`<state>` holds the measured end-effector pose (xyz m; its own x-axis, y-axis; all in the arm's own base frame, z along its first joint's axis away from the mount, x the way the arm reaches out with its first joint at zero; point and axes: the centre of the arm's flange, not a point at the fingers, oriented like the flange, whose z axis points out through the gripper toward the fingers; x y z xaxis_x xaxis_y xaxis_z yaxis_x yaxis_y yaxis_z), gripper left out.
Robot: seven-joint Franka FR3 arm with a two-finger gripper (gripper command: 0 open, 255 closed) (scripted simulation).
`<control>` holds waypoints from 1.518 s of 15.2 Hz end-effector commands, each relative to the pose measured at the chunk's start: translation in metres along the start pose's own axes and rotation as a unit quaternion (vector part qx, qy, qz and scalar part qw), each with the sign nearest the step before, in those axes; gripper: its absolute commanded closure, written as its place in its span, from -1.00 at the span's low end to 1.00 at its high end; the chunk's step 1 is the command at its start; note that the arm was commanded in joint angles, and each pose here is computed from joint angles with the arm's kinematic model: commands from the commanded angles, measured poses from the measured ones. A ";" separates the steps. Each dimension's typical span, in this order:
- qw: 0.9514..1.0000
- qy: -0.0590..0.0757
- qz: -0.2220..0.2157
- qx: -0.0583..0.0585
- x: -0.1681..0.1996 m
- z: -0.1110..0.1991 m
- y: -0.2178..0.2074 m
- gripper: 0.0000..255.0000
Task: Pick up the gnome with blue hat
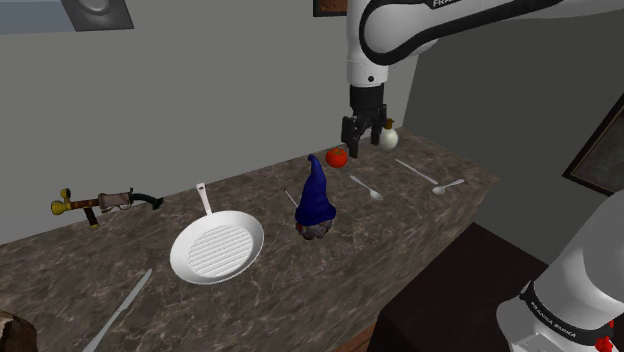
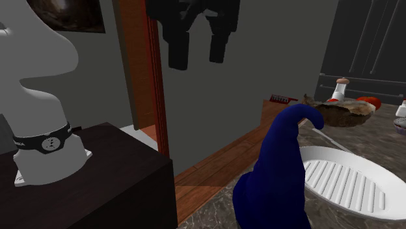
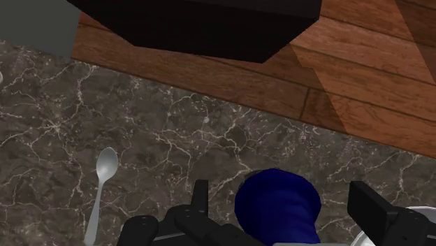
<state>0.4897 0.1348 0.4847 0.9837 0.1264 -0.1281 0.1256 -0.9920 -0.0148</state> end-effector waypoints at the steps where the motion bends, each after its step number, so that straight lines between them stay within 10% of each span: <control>1: 1.000 0.001 -0.001 0.000 0.026 0.006 -0.008 -1.00; 11: 1.000 0.008 -0.004 0.001 0.146 0.029 -0.051 -1.00; 21: 1.000 0.008 -0.005 0.001 0.155 0.070 -0.052 -1.00; 22: 1.000 0.008 -0.005 0.001 0.154 0.069 -0.051 1.00; 23: 1.000 0.008 -0.005 0.001 0.154 0.069 -0.050 1.00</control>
<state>0.6260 0.2043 0.3973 0.9845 0.1354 -0.1114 0.1342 -0.9908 -0.0182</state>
